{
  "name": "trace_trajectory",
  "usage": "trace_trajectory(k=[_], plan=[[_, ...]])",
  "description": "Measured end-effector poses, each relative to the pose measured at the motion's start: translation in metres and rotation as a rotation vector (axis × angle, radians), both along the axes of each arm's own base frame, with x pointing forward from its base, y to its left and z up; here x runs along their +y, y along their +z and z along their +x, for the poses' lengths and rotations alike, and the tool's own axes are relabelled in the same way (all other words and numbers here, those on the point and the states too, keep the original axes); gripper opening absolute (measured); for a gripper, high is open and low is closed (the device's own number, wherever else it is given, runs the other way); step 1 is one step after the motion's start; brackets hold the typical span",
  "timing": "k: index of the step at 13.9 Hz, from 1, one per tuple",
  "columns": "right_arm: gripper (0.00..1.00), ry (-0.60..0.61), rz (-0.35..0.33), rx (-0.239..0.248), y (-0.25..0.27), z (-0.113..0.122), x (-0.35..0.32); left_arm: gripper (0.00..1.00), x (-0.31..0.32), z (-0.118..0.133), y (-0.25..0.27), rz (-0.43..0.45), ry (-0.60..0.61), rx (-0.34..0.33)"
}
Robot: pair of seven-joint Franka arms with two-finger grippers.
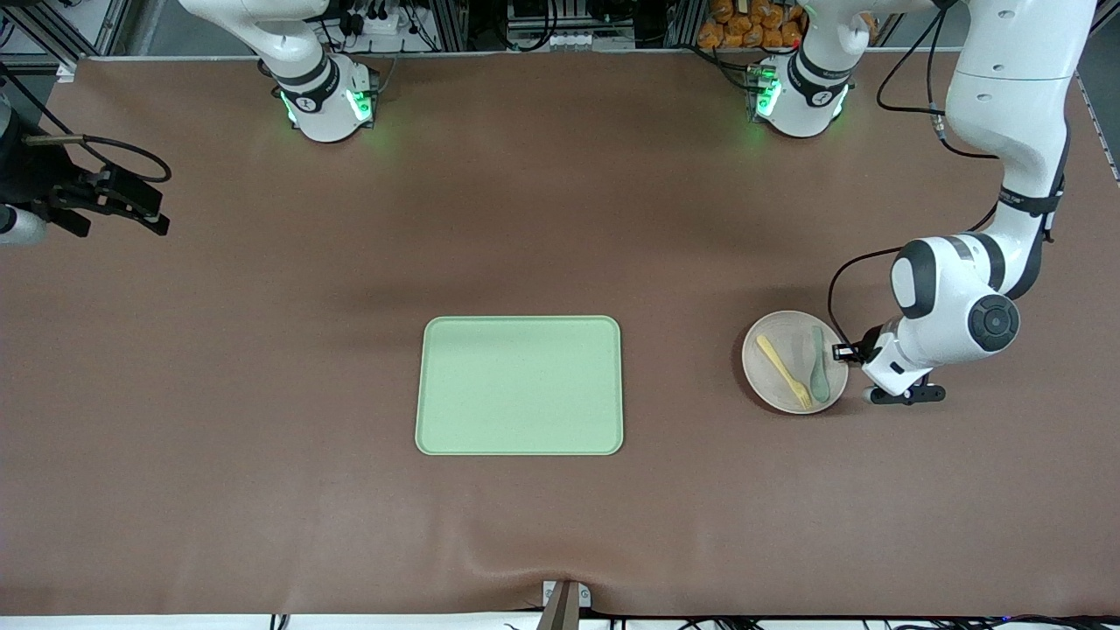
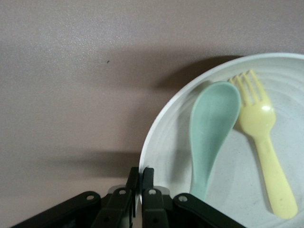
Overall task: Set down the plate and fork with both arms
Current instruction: 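Grip the plate rim with the left gripper and lift it, then carry the plate over the green tray with the left gripper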
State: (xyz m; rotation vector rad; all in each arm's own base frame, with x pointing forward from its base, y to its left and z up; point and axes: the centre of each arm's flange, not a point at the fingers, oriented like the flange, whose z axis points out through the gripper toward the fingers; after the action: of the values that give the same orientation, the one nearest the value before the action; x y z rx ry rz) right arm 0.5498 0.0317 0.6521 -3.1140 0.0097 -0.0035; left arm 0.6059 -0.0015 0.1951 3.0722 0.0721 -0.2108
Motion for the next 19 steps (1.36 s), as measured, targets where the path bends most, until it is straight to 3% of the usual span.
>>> trace_trajectory(k=[6,11,15,19], plan=[[1.00,0.000,0.000,0.001,0.000,0.000,0.000,0.05,-0.014,0.004,0.005,-0.014,-0.020,-0.014],[1.00,0.000,0.000,0.001,0.000,0.000,0.000,0.05,-0.055,0.020,0.045,-0.073,-0.058,-0.051],[1.00,0.000,0.000,0.002,0.000,0.000,0.000,0.05,-0.103,0.037,0.094,-0.121,-0.137,-0.061],[1.00,-0.001,0.000,0.002,0.000,0.000,-0.001,0.05,-0.178,0.036,0.115,-0.167,-0.243,-0.093]])
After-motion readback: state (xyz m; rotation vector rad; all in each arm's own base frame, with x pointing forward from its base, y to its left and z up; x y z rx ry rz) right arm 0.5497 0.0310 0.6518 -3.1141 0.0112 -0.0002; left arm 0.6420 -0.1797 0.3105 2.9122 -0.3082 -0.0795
